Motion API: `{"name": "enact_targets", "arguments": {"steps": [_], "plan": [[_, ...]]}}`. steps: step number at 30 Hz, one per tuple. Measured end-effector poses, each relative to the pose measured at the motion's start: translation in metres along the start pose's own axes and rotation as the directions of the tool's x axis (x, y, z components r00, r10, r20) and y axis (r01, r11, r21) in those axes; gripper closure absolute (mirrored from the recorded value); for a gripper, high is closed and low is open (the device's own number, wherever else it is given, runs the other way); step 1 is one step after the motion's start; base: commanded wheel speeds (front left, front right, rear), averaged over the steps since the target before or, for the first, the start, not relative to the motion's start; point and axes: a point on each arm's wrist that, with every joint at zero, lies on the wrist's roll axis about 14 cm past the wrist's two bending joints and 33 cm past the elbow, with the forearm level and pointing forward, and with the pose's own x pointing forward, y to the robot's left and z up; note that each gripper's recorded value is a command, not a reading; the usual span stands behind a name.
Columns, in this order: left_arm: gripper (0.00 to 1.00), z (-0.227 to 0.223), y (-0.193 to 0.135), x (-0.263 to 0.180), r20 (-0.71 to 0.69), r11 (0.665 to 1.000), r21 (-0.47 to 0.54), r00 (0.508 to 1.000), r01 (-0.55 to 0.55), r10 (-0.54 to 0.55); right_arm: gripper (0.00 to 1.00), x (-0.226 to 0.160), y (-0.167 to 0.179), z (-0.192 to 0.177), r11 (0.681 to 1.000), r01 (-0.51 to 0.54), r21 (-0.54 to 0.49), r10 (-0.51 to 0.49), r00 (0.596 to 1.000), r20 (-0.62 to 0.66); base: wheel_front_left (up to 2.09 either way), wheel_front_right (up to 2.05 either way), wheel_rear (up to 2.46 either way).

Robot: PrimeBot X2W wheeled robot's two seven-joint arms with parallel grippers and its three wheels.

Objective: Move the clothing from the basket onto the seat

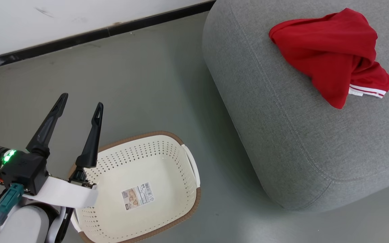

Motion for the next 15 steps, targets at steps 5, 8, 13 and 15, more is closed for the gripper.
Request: {"name": "enact_targets", "arguments": {"steps": [5,8,13,15], "plan": [[0.00,-0.007,0.000,0.003,-0.014,1.000,0.000,1.000,0.007,-0.007,1.00,-0.002,-0.001,-0.028,1.000,0.014,0.004,-0.014,0.998,-0.054,0.00,0.00,0.00],[0.00,-0.010,0.001,0.004,-0.022,1.000,-0.002,1.000,0.008,-0.008,1.00,-0.005,-0.002,-0.046,1.000,0.023,0.000,-0.023,0.996,-0.090,0.00,0.00,0.00],[0.00,-0.014,0.002,0.006,-0.031,1.000,-0.006,0.999,0.009,-0.009,1.00,-0.008,-0.006,-0.068,0.999,0.041,-0.002,-0.041,0.990,-0.133,0.00,0.00,0.00],[0.00,-0.016,0.003,0.007,-0.034,1.000,-0.005,0.999,0.010,-0.010,1.00,-0.008,-0.004,-0.075,0.999,0.045,0.003,-0.044,0.989,-0.145,0.00,0.00,0.00]]}}
